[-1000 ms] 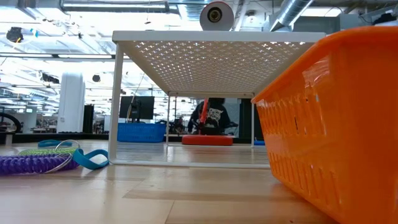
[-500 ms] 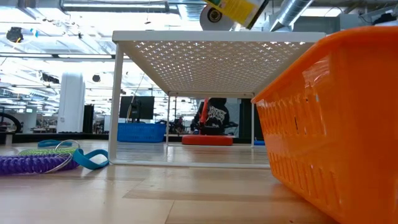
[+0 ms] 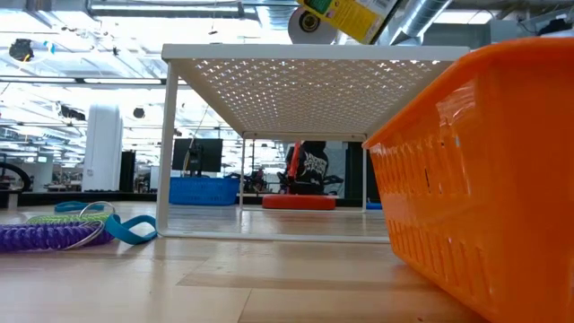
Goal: Pick & Place Office Desk Supplies
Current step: Put the yellow crayon box into the green bin
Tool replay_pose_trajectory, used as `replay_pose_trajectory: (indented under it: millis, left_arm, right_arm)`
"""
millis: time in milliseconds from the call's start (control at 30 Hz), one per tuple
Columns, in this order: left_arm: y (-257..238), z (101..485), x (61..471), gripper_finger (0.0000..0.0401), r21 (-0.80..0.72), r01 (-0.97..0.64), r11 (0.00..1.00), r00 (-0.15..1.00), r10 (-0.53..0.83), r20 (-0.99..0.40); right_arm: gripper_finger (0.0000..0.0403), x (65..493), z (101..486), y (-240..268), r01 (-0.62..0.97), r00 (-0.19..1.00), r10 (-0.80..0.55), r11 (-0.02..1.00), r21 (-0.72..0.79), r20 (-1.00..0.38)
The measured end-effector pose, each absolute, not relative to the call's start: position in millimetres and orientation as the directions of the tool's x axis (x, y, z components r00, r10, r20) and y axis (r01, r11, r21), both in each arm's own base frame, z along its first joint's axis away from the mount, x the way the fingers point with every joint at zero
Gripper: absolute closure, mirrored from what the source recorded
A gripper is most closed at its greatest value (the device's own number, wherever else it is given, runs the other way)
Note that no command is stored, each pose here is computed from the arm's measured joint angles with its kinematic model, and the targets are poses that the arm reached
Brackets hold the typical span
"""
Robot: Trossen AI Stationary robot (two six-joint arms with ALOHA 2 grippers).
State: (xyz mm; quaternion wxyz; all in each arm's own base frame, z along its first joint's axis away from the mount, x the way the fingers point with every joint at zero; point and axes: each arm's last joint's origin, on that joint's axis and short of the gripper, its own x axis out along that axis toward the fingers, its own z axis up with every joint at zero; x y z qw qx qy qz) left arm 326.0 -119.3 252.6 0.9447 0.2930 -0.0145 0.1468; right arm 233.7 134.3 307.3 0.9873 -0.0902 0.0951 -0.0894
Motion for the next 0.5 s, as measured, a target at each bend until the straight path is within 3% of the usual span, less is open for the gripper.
replay_pose_trajectory:
  millis: [500]
  left_arm:
    - [-123,273,334,0.0401,0.514,-0.298,0.804,0.954,0.247,0.168]
  right_arm:
    - [0.0132,234,307,134,0.155,0.967,-0.185,0.973,-0.169,-0.176]
